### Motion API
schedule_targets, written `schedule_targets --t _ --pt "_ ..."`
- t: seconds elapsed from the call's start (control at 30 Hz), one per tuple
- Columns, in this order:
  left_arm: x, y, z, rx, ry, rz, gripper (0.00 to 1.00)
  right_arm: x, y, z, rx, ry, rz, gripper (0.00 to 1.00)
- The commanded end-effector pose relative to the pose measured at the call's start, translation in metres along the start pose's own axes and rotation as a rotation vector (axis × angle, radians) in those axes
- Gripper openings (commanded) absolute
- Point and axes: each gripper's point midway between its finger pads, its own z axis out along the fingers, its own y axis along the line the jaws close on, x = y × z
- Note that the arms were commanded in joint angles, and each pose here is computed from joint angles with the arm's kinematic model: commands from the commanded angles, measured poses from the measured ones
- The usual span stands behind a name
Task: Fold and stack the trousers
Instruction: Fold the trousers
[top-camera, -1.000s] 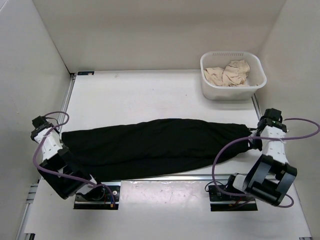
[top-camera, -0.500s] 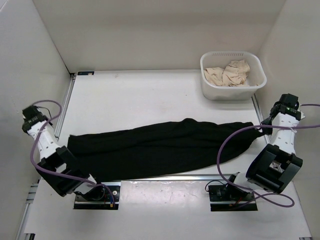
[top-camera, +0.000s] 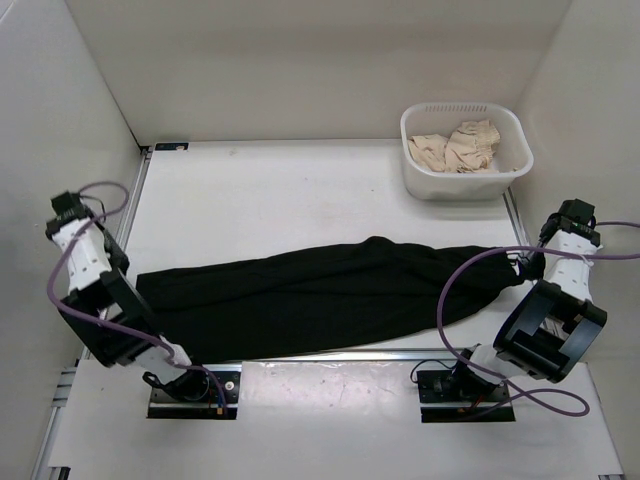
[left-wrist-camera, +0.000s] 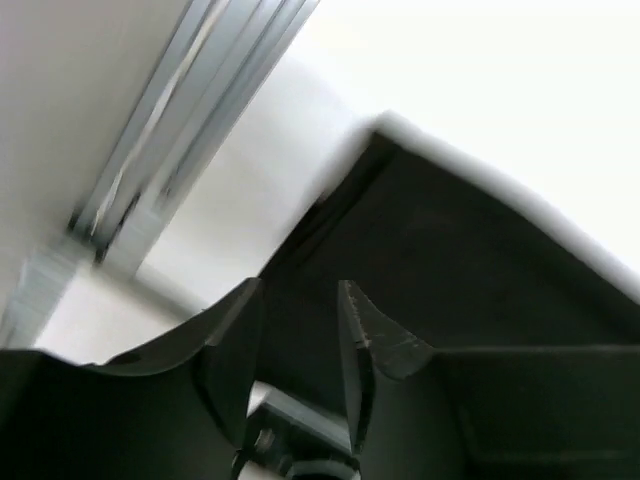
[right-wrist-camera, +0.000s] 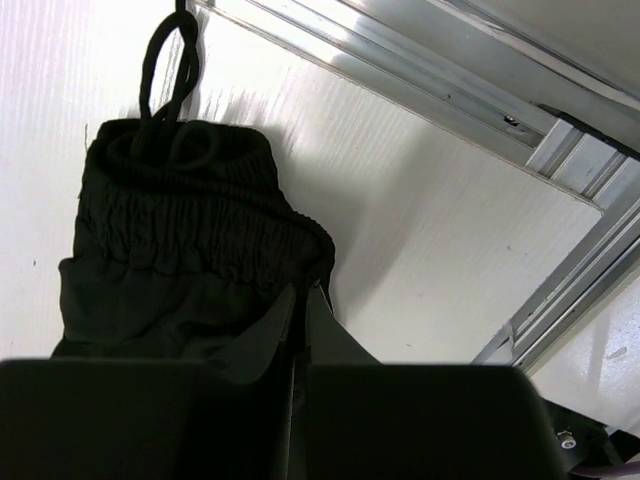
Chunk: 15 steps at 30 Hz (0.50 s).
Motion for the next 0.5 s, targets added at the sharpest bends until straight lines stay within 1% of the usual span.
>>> schedule_targets --t 0.0,0.03,0.1,0.2,0.33,0.37,0.4,0.43,0.47 --pt "-0.039 -0.047 -0.011 0.207 -0.044 0.038 0.48 0.002 0.004 0.003 -0.025 0.014 -0.023 0.00" --pt "-0.037 -0.054 0.003 0.210 0.004 0.056 0.48 0.002 0.004 0.003 -0.025 0.014 -0.023 0.00" --pt "-0.029 -0.060 0.023 0.199 0.075 0.075 0.53 -0.002 0.004 0.002 -0.022 0.002 -0.022 0.00" --pt "-0.017 -0.065 0.041 0.198 0.146 0.090 0.54 0.000 0.001 0.002 -0.009 0.007 -0.023 0.00" --pt "-0.018 -0.074 0.043 0.243 0.158 0.088 0.54 0.001 -0.001 0.002 0.004 0.010 -0.025 0.00" --pt "-0.018 -0.074 0.043 0.243 0.158 0.088 0.50 0.001 -0.001 0.002 0.004 0.010 -0.025 0.00" --pt "-0.020 -0.074 0.044 0.244 0.149 0.087 0.50 0.001 -0.001 0.002 0.004 0.010 -0.025 0.00" --pt "-0.023 -0.075 0.045 0.244 0.139 0.087 0.48 -0.001 -0.003 0.000 0.009 -0.003 -0.023 0.00" --pt "-0.018 -0.071 0.050 0.219 0.158 0.090 0.47 -0.001 -0.003 0.000 0.009 -0.003 -0.023 0.00"
